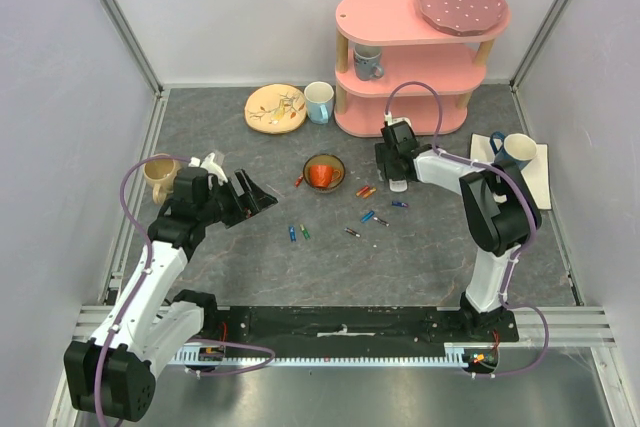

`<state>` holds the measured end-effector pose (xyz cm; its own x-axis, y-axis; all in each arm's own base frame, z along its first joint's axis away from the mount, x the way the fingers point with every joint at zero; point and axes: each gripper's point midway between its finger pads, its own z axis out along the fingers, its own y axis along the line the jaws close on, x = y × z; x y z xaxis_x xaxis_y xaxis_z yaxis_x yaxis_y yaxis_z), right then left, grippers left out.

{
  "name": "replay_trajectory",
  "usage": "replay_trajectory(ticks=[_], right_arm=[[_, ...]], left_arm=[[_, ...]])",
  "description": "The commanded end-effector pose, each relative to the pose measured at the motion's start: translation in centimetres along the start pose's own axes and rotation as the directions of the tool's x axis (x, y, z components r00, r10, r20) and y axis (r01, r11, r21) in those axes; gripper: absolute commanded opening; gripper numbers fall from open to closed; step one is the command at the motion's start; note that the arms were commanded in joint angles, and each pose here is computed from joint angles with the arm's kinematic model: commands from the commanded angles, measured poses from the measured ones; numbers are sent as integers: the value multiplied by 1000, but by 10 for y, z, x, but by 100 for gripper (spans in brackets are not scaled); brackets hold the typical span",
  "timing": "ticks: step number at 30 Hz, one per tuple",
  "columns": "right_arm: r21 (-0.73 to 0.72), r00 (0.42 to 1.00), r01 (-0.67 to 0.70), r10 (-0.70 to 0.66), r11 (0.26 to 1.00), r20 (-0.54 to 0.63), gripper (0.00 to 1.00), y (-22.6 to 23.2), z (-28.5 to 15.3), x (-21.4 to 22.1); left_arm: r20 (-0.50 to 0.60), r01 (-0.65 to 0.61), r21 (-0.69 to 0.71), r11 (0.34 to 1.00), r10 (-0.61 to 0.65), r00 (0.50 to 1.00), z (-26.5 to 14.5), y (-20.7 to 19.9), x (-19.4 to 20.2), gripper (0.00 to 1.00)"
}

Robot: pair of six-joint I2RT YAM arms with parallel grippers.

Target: Load the batteries into the remote control

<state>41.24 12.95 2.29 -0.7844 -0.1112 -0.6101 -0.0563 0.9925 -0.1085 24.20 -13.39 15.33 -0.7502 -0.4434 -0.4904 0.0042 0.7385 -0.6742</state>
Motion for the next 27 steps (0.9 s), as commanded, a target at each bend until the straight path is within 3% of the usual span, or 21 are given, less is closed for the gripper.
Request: replay_trajectory(ticks=[1, 10, 13, 17, 20, 21, 27], right_arm=[[-29, 999, -26, 26, 999, 25, 66, 6, 5, -13], [-14, 998, -55, 55, 998, -8, 46, -3, 7, 1], [2, 996, -84, 84, 996, 31, 40, -10, -7, -7], [-4, 980, -113, 112, 994, 162, 33, -13, -63, -32], [-11, 974, -85, 85, 996, 208, 31, 4, -104, -21], [-45, 980, -38, 46, 998, 192, 31, 23, -112, 0], [-160, 984, -44, 70, 986, 163, 29, 79, -154, 85]], left_arm=[[11, -55, 48, 997, 54, 998, -1, -8, -3, 87], [11, -55, 48, 997, 54, 998, -1, -9, -3, 86], [19, -54, 47, 997, 53, 998, -3, -9, -4, 86], [28, -40, 30, 999, 39, 999, -3, -6, -5, 84], [28, -26, 10, 1000, 25, 999, 0, -2, -4, 81], [29, -20, 7, 1000, 20, 999, 0, -1, -4, 81], [39, 43, -19, 999, -42, 998, 3, 7, 0, 79]])
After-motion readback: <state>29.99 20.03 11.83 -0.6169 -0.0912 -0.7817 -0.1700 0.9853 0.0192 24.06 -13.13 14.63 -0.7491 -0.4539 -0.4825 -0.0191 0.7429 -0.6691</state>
